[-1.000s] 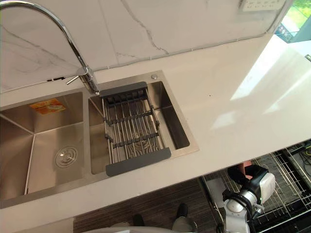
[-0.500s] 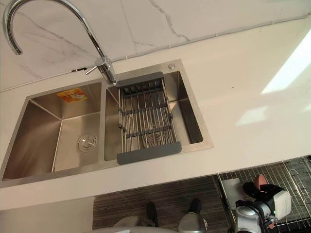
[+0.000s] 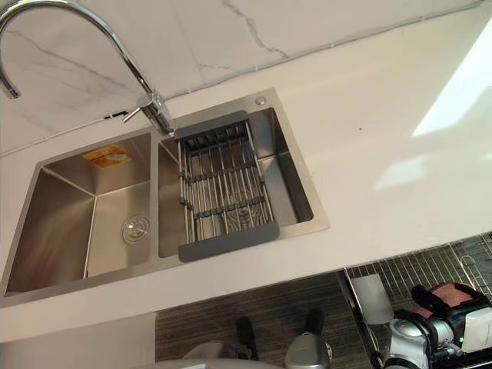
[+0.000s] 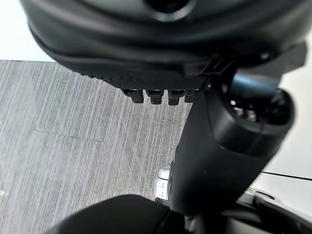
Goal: Walk over to the sink, pick up the cup, carry it to the dishwasher, place the cup inside the dishwasher, then close the dishwasher door
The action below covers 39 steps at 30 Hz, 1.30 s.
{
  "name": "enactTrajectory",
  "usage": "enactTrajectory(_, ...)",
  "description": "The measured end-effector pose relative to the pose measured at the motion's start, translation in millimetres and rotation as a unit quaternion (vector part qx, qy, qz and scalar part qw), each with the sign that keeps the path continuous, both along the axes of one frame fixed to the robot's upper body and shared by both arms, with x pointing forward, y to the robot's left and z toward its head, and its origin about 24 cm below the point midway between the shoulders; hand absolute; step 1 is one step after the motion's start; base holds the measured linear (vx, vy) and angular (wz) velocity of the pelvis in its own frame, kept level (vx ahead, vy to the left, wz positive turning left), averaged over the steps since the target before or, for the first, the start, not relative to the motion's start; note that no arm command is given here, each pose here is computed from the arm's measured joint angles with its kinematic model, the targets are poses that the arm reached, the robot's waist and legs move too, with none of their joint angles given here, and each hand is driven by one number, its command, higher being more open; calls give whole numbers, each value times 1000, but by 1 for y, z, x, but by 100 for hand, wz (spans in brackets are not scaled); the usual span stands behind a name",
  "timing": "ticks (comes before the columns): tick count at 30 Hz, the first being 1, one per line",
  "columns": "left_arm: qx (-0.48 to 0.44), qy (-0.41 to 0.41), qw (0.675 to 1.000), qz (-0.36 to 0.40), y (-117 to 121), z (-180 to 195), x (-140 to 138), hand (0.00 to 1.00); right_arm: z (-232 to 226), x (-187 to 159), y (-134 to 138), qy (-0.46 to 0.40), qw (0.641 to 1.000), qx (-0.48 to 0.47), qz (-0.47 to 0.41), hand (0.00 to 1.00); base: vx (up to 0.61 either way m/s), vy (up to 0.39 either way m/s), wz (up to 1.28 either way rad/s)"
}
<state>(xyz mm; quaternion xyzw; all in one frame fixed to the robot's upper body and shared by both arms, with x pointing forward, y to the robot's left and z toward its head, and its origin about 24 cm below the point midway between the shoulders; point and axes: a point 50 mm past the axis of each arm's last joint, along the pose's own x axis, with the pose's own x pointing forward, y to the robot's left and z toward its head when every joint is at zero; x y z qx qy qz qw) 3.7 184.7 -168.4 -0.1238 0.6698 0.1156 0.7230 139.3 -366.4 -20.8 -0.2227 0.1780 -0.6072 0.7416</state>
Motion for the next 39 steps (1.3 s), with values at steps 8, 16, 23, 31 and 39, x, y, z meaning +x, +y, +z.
enactTrajectory(8, 4, 4, 1000, -7, 1, 0, -2, 100, 74, 21, 4, -162, 978, -123, 44, 100, -21, -17, -25)
enactTrajectory(16, 6, 18, 1000, 16, 2, 0, -10, 100, 104, -33, -47, -229, 949, -174, -127, 100, -30, -27, -29)
enactTrajectory(23, 19, 51, 997, 49, 9, 1, -23, 100, 51, -112, -52, -308, 896, -75, -311, 100, -55, -18, -20)
enactTrajectory(31, 21, 67, 994, 89, 3, 0, -33, 100, -52, -99, 54, -284, 913, 183, -227, 100, -109, 7, 6)
enactTrajectory(39, 38, 43, 992, 111, 7, 0, -36, 100, -61, -82, 73, -296, 915, 244, -128, 100, -4, -22, 47)
